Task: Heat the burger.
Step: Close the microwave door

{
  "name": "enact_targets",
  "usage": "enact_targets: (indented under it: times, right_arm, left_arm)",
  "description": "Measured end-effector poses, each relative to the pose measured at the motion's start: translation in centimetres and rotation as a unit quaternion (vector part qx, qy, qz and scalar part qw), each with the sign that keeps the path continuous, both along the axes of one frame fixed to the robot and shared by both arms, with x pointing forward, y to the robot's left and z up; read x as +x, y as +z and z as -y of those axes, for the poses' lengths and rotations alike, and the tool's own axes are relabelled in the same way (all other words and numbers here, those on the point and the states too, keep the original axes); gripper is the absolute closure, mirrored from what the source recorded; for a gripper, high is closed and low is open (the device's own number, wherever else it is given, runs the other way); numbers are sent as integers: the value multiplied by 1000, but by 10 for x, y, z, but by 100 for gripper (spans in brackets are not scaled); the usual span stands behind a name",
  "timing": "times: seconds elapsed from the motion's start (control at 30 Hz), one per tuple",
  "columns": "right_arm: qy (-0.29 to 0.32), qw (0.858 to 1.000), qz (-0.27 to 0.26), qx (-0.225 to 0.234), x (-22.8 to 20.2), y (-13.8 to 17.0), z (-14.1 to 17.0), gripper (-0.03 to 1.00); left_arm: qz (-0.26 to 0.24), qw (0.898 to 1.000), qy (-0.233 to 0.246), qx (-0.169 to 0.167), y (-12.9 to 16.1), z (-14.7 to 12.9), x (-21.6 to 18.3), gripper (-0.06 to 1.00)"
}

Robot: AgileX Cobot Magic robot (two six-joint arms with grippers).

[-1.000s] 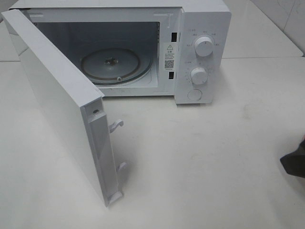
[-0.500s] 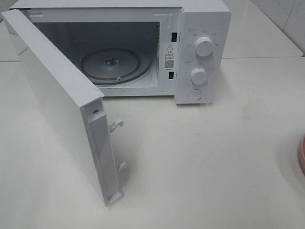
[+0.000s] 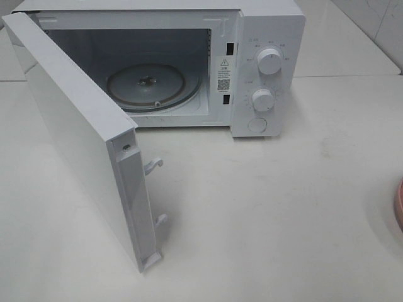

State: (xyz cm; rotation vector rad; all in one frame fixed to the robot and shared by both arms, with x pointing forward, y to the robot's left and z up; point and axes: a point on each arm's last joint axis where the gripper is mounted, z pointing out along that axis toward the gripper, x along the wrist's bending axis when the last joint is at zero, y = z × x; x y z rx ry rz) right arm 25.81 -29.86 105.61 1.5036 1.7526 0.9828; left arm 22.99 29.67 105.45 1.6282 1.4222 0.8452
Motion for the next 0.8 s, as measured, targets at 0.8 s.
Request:
enact_targets:
  times: [0.8]
  right_arm:
    - [-37, 997, 70, 13, -22, 1, 5, 20]
  left_arm:
    - [0, 1000, 0, 0, 0, 0, 0, -4]
